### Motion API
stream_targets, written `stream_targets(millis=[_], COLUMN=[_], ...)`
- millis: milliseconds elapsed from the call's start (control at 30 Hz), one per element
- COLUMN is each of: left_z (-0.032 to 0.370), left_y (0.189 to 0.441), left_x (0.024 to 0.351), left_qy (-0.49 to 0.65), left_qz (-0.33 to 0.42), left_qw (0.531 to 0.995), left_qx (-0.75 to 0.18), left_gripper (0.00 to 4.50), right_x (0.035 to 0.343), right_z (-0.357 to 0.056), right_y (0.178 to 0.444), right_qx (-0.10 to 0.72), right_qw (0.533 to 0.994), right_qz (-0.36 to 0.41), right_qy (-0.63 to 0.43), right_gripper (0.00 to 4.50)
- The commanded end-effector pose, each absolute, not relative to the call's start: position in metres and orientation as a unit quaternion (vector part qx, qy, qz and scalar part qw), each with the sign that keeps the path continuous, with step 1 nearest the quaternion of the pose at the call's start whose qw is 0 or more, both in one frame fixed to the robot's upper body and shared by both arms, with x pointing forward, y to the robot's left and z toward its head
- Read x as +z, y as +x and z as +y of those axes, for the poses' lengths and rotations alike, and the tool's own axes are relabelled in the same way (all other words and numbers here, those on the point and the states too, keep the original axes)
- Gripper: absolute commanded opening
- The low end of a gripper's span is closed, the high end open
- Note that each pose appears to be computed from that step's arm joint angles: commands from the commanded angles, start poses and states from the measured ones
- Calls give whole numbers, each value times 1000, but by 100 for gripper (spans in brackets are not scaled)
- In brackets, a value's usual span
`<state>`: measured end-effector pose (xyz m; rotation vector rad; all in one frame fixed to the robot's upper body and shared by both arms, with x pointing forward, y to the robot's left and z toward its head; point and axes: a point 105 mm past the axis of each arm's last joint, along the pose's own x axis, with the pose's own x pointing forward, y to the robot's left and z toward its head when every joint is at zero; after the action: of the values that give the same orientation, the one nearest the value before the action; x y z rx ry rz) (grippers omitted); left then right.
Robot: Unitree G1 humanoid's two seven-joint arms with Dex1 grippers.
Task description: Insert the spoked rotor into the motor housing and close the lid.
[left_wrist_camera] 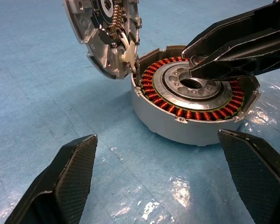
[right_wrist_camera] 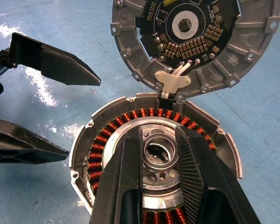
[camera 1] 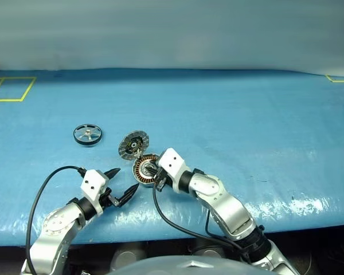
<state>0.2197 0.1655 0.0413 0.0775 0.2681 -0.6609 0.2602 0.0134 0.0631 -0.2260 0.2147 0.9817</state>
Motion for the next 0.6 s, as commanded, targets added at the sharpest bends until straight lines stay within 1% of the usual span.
stream_targets(millis=[33, 467, 600], left_z=[163, 166, 166], left_y=[220, 218, 218], left_x=[49, 46, 45], left_qy=[41, 40, 42], left_qz=[118, 121, 123], left_qw=[935, 937, 937], left_qx=[-331, -326, -324], left_gripper=[450, 450, 450], right_x=[73, 65, 62], right_z=[23, 24, 22], right_y=[259, 265, 262], right_qx=[485, 483, 486], right_qw=[865, 865, 862], right_qz=[77, 88, 98], right_qy=[-103, -103, -102], right_gripper=[67, 67, 67])
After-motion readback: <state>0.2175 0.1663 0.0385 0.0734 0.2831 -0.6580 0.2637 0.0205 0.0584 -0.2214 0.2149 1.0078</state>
